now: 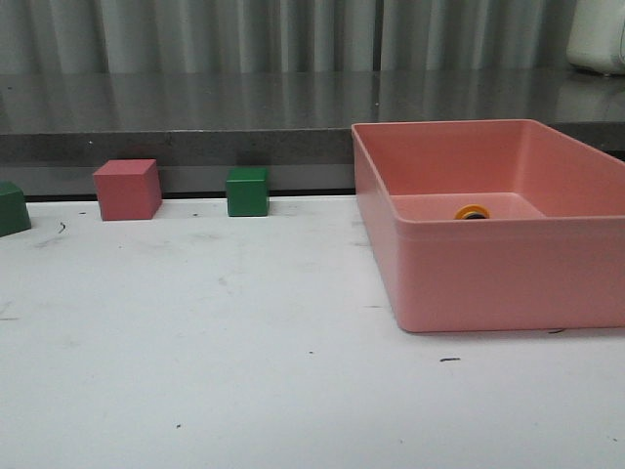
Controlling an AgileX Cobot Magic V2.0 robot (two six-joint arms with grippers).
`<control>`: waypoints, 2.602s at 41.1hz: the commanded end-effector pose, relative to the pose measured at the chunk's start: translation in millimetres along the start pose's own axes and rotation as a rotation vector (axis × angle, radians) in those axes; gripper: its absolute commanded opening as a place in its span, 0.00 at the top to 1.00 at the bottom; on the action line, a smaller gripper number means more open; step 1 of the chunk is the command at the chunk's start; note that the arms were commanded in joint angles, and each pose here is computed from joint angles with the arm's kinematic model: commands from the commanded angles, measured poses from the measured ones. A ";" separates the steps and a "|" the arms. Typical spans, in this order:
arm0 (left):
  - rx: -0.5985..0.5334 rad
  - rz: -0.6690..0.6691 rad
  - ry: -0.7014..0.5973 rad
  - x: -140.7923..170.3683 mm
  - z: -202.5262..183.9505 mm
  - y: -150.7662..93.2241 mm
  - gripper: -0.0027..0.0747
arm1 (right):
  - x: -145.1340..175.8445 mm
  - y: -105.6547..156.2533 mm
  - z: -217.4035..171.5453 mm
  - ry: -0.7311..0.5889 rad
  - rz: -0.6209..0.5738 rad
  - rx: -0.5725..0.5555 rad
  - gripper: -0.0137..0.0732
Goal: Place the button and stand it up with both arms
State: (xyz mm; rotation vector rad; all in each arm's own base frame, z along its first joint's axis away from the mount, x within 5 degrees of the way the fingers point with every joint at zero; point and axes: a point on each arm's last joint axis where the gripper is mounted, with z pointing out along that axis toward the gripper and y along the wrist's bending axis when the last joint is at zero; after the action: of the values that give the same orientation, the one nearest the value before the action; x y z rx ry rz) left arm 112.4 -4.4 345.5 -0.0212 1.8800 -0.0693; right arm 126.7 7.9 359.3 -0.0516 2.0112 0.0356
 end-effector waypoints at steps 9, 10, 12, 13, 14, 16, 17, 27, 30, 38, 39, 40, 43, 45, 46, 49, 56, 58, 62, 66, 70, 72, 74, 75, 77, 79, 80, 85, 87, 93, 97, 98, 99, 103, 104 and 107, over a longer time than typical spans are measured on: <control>0.005 -0.004 -0.105 -17.2 -3.2 -0.9 0.36 | -41.2 23.1 53.0 0.182 -0.048 -0.099 0.09; 0.005 -0.004 -0.105 -17.2 -3.2 -0.9 0.36 | -43.6 25.5 57.1 0.198 -0.052 -0.106 0.09; 0.005 -0.004 -0.105 -17.2 -3.2 -0.9 0.36 | -46.0 31.0 68.7 0.234 -0.064 -0.120 0.09; 0.005 -0.004 -0.105 -17.2 -3.2 -0.9 0.36 | -48.2 33.3 73.3 0.247 -0.068 -0.125 0.09; 0.005 -0.004 -0.105 -17.2 -3.2 -0.9 0.36 | -48.6 36.4 80.6 0.270 -0.075 -0.131 0.09; 0.005 -0.004 -0.105 -17.2 -3.2 -0.9 0.36 | -50.3 41.3 92.9 0.310 -0.085 -0.139 0.09; 0.005 -0.004 -0.105 -17.2 -3.2 -0.9 0.36 | -51.3 43.4 98.3 0.323 -0.088 -0.142 0.09; 0.005 -0.004 -0.105 -17.2 -3.2 -0.9 0.36 | -54.8 57.4 163.7 0.534 -0.110 -0.133 0.09; 0.005 -0.004 -0.105 -17.2 -3.2 -0.9 0.36 | -55.3 60.8 182.3 0.575 -0.105 -0.127 0.09; 0.005 -0.004 -0.105 -17.2 -3.2 -0.9 0.36 | -53.9 69.0 228.7 0.638 -0.069 -0.109 0.09; 0.005 -0.004 -0.105 -17.2 -3.2 -0.9 0.36 | -51.7 70.1 235.8 0.650 -0.065 -0.105 0.09; 0.005 -0.004 -0.105 -17.2 -3.2 -0.9 0.36 | -51.1 70.6 240.9 0.656 -0.062 -0.103 0.09; 0.005 -0.004 -0.105 -17.2 -3.2 -0.9 0.36 | -47.8 72.6 257.0 0.679 -0.055 -0.096 0.09; 0.005 -0.004 -0.105 -17.2 -3.2 -0.9 0.36 | -45.5 72.4 267.5 0.694 -0.047 -0.087 0.09; 0.005 -0.004 -0.105 -17.2 -3.2 -0.9 0.36 | -44.3 72.6 271.9 0.702 -0.043 -0.084 0.09; 0.005 -0.004 -0.105 -17.2 -3.2 -0.9 0.36 | -41.4 73.0 285.8 0.717 -0.034 -0.076 0.09; 0.005 -0.004 -0.105 -17.2 -3.2 -0.9 0.36 | -32.0 72.3 315.7 0.748 0.014 -0.048 0.09; 0.005 -0.004 -0.105 -17.2 -3.2 -0.9 0.36 | -30.8 70.9 322.3 0.751 0.026 -0.041 0.09; 0.005 -0.004 -0.105 -17.2 -3.2 -0.9 0.36 | -25.9 71.8 334.4 0.764 0.046 -0.031 0.09; 0.005 -0.004 -0.105 -17.2 -3.2 -0.9 0.36 | -23.7 72.8 343.4 0.764 0.059 -0.025 0.09; 0.005 -0.004 -0.105 -17.2 -3.2 -0.9 0.36 | -20.6 73.7 350.5 0.766 0.074 -0.019 0.09; 0.005 -0.004 -0.105 -17.2 -3.2 -0.9 0.36 | -20.1 73.9 352.9 0.766 0.081 -0.015 0.09; 0.005 -0.004 -0.105 -17.2 -3.2 -0.9 0.36 | -19.0 73.9 355.4 0.767 0.082 -0.014 0.09; 0.005 -0.004 -0.105 -17.2 -3.2 -0.9 0.36 | -19.2 73.3 356.3 0.765 0.083 -0.013 0.09; 0.005 -0.004 -0.105 -17.2 -3.2 -0.9 0.36 | -18.4 72.7 359.0 0.769 0.084 -0.011 0.09; 0.005 -0.004 -0.105 -17.2 -3.2 -0.9 0.36 | -17.7 71.4 361.2 0.775 0.087 -0.007 0.09; 0.005 -0.004 -0.105 -17.2 -3.2 -0.9 0.36 | -16.5 70.8 362.4 0.783 0.088 -0.004 0.09; 0.005 -0.004 -0.105 -17.2 -3.2 -0.9 0.36 | -10.5 66.4 366.9 0.815 0.092 0.010 0.09; 0.005 -0.004 -0.105 -17.2 -3.2 -0.9 0.36 | -9.6 63.7 367.5 0.821 0.093 0.016 0.09; 0.005 -0.004 -0.105 -17.2 -3.2 -0.9 0.36 | -8.6 61.9 367.4 0.832 0.093 0.021 0.16; 0.005 -0.004 -0.105 -17.2 -3.2 -0.9 0.36 | -8.8 62.0 367.7 0.828 0.094 0.020 0.30; 0.005 -0.004 -0.105 -17.2 -3.2 -0.9 0.36 | -9.0 62.0 367.9 0.825 0.094 0.020 0.33; 0.005 -0.004 -0.105 -17.2 -3.2 -0.9 0.36 | -9.1 62.0 368.0 0.823 0.094 0.020 0.37; 0.005 -0.004 -0.105 -17.2 -3.2 -0.9 0.36 | -9.3 62.1 368.2 0.820 0.095 0.019 0.47; 0.005 -0.004 -0.105 -17.2 -3.2 -0.9 0.36 | -9.3 62.0 368.1 0.821 0.095 0.019 0.48; 0.005 -0.004 -0.105 -17.2 -3.2 -0.9 0.36 | -9.1 62.0 368.0 0.823 0.094 0.020 0.52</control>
State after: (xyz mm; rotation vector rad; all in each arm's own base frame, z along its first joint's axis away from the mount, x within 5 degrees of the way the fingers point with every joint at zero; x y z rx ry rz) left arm 112.4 -4.4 345.5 -0.0212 1.8800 -0.0693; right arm 458.4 91.2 173.3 0.0523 2.9374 0.0465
